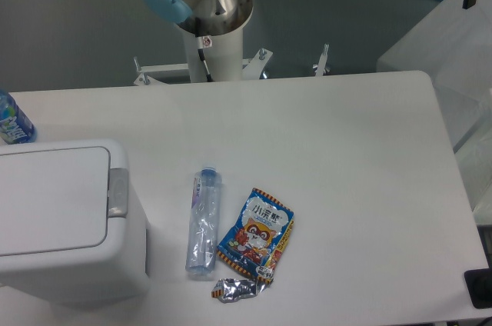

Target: Open the trash can

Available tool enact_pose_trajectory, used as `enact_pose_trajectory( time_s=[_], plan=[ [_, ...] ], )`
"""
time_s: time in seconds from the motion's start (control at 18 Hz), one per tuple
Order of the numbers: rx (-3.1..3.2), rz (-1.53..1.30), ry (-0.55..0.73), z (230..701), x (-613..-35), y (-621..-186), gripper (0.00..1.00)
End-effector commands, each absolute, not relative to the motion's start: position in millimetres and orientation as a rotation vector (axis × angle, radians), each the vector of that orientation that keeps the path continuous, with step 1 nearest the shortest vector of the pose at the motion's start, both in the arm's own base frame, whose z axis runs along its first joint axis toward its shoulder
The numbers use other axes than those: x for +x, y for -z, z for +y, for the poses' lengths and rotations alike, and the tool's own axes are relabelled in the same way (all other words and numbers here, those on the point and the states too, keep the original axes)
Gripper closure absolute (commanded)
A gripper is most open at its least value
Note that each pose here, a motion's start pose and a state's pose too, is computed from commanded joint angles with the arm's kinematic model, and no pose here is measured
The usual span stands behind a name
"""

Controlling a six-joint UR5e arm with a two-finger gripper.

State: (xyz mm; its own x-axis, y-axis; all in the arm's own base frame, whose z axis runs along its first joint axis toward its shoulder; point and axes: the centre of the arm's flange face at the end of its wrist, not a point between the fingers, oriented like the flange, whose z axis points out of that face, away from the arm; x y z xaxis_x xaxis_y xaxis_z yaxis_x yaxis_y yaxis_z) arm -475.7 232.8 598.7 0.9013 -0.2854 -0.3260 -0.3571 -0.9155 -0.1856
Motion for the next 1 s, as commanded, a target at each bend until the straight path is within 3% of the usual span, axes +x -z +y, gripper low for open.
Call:
enact_pose_trajectory(
  time_s=[0.33, 1.0],
  plan=[
    [-2.782, 0.192, -0.421, 294.3, -444.3, -606.0, 0.0],
    [-2.66, -0.309, -0.177, 436.2, -345.6, -584.9, 0.0]
  ],
)
